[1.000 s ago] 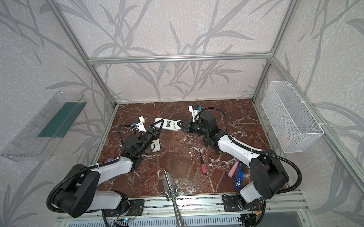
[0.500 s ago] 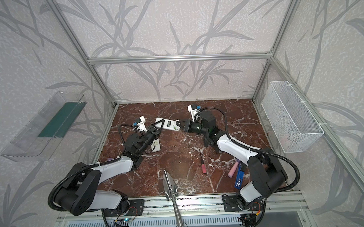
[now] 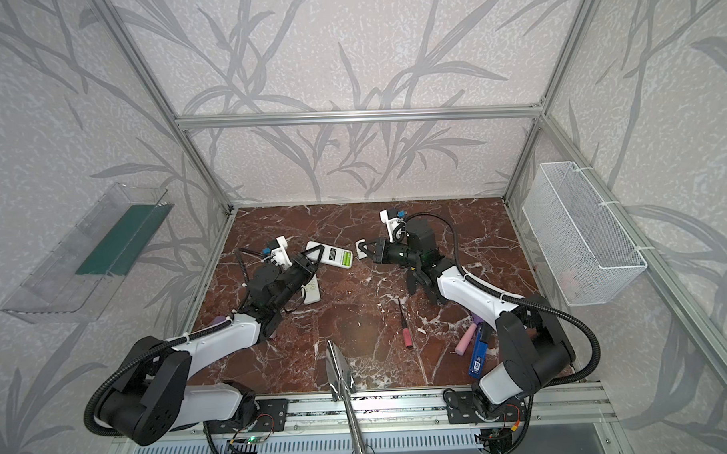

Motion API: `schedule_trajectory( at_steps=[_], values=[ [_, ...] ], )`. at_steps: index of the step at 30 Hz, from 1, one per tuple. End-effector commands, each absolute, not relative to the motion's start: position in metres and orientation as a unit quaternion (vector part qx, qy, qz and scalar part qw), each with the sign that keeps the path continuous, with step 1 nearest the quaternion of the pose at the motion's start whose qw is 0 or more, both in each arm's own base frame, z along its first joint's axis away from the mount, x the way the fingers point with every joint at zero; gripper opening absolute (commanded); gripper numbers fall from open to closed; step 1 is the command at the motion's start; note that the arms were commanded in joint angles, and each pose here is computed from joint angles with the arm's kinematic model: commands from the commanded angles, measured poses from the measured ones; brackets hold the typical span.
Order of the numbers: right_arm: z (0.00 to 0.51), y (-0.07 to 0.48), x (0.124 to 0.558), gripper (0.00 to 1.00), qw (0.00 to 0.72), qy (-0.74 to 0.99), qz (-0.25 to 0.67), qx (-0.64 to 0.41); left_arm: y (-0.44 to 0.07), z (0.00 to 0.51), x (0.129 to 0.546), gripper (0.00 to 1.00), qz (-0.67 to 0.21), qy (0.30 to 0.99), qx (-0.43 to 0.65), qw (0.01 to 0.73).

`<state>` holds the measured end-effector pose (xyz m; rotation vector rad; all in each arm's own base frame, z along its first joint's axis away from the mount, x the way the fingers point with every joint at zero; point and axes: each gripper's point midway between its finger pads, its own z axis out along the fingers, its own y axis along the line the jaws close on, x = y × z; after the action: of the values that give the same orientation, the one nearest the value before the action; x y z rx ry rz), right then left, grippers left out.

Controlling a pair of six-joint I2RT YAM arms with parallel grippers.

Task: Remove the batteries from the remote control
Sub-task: 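Drop the battery cover on the table and draw the right gripper back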

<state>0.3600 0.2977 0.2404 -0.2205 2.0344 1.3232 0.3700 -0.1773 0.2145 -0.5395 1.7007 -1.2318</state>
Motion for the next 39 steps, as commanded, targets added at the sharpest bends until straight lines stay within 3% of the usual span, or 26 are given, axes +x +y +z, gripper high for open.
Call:
schedule_trajectory(
  at_steps=[1,6,10,15,29,33,39],
  values=[
    [0.23,0.28,0.37,0.0,0.376,0.814,0.431,-0.097,-0.17,0.217,0.365,0.0,-0.487,0.698,-0.209,0.481],
    [0.163,0.254,0.388,0.0,0.366,0.873,0.313,-0.079,-0.175,0.216,0.357,0.0,-0.486,0.71,-0.186,0.475],
    [0.118,0.249,0.397,0.0,0.347,0.893,0.278,-0.065,-0.18,0.214,0.353,0.0,-0.491,0.717,-0.168,0.465],
    [0.084,0.254,0.407,0.0,0.329,0.902,0.273,-0.054,-0.185,0.21,0.35,0.0,-0.499,0.721,-0.159,0.454],
    [0.049,0.265,0.421,0.01,0.298,0.909,0.289,-0.043,-0.187,0.206,0.352,0.0,-0.499,0.724,-0.157,0.45],
    [0.04,0.256,0.424,0.1,0.288,0.91,0.296,-0.023,-0.187,0.206,0.352,0.0,-0.499,0.724,-0.157,0.45],
    [0.035,0.243,0.425,0.35,0.282,0.907,0.312,-0.005,-0.187,0.204,0.351,0.0,-0.498,0.726,-0.158,0.448]
  ],
)
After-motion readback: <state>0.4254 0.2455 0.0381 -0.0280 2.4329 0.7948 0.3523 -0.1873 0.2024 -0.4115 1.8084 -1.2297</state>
